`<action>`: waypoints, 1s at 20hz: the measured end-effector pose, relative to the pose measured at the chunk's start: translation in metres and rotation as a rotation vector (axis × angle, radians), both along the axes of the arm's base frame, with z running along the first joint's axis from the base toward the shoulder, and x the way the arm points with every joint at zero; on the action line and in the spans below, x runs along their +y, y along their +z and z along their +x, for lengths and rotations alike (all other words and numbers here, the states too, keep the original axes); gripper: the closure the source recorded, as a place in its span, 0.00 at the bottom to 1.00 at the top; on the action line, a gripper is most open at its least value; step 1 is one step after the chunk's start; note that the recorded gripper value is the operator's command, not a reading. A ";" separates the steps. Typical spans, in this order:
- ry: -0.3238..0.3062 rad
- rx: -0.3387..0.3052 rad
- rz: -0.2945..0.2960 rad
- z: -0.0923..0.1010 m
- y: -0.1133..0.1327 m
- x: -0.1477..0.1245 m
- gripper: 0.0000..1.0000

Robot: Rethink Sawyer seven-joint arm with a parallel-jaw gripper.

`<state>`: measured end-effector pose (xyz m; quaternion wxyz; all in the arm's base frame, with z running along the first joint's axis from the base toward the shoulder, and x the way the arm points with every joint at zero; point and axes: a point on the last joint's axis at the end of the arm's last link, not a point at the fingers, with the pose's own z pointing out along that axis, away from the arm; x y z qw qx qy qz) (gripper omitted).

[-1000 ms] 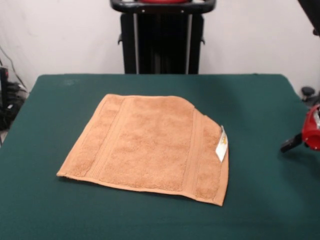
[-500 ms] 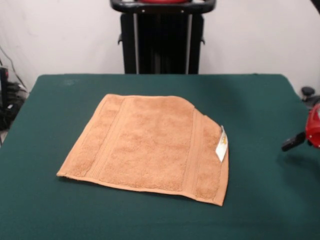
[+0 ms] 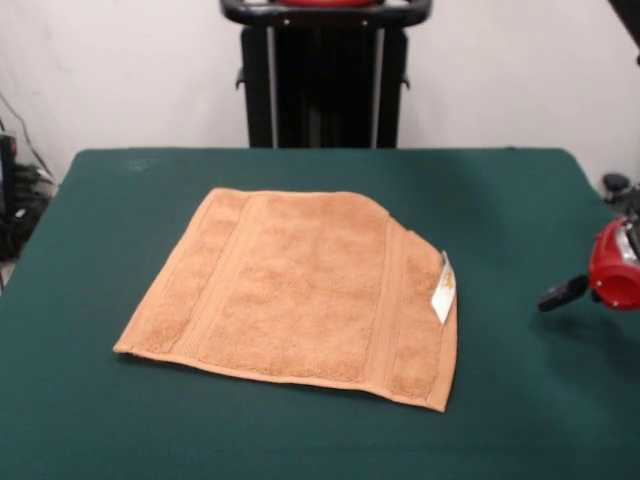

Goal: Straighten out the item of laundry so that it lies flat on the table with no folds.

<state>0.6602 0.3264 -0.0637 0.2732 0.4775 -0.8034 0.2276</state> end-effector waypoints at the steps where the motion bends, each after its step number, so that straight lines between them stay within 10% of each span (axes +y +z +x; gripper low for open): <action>1: 0.000 0.007 -0.016 -0.002 -0.003 -0.004 1.00; 20: -0.003 0.058 -0.124 -0.017 -0.003 -0.034 1.00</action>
